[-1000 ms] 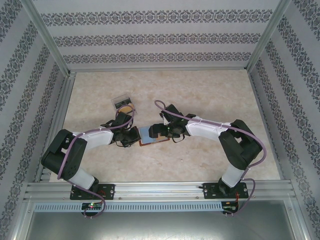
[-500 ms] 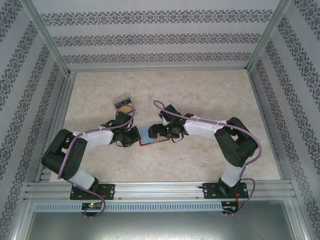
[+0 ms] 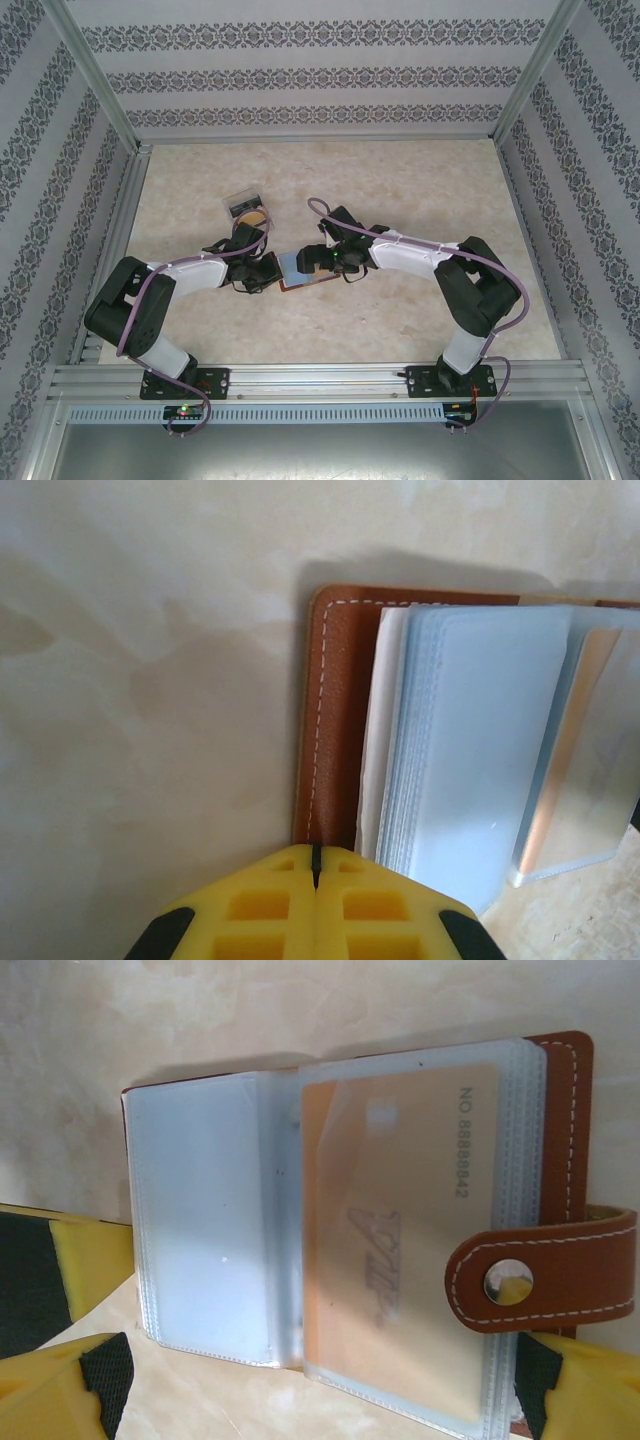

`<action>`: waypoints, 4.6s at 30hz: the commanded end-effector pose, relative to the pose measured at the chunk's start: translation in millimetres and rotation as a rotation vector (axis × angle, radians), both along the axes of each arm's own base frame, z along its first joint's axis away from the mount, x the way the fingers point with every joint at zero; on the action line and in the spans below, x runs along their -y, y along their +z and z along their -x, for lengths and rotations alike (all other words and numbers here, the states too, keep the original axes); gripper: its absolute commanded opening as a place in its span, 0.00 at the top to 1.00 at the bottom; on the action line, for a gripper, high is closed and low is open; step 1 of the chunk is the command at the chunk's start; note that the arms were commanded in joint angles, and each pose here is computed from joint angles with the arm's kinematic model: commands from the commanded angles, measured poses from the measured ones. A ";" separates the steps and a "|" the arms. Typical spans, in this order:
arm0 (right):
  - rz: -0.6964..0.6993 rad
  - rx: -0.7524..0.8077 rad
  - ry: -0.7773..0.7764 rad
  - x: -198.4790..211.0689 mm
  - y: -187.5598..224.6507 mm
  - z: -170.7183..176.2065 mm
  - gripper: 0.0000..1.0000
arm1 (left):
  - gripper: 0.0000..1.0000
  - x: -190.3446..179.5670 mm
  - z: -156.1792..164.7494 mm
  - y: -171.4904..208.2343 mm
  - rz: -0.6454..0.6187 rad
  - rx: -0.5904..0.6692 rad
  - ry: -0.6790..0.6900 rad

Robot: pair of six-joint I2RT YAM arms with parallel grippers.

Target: Take the credit cards out of the card holder

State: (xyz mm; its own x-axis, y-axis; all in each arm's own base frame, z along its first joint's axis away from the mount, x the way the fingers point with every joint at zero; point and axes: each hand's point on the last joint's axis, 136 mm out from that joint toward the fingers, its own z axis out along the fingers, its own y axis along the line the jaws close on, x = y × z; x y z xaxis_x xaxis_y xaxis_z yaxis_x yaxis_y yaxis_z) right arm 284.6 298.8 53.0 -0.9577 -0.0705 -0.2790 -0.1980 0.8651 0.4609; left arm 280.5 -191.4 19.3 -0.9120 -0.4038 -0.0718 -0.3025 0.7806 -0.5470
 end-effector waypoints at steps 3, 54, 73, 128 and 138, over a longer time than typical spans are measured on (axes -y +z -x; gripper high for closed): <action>0.004 0.041 0.006 -4.1 14.9 -5.0 0.02 | 1.00 -4.5 19.0 -21.1 -0.061 -0.075 -0.037; -0.065 0.041 0.055 -25.8 30.3 2.4 0.02 | 1.00 2.0 20.4 -22.1 -0.055 -0.085 -0.063; -0.188 0.005 0.069 -48.3 40.3 5.4 0.10 | 1.00 1.9 21.6 -22.6 -0.055 -0.083 -0.064; -0.172 -0.163 0.033 -18.4 -35.0 -21.2 0.89 | 1.00 -5.0 22.8 -24.8 -0.120 -0.095 -0.101; -0.166 -0.138 -0.001 1.4 -28.6 -25.5 1.00 | 1.00 -10.4 27.3 -29.2 -0.150 -0.114 -0.104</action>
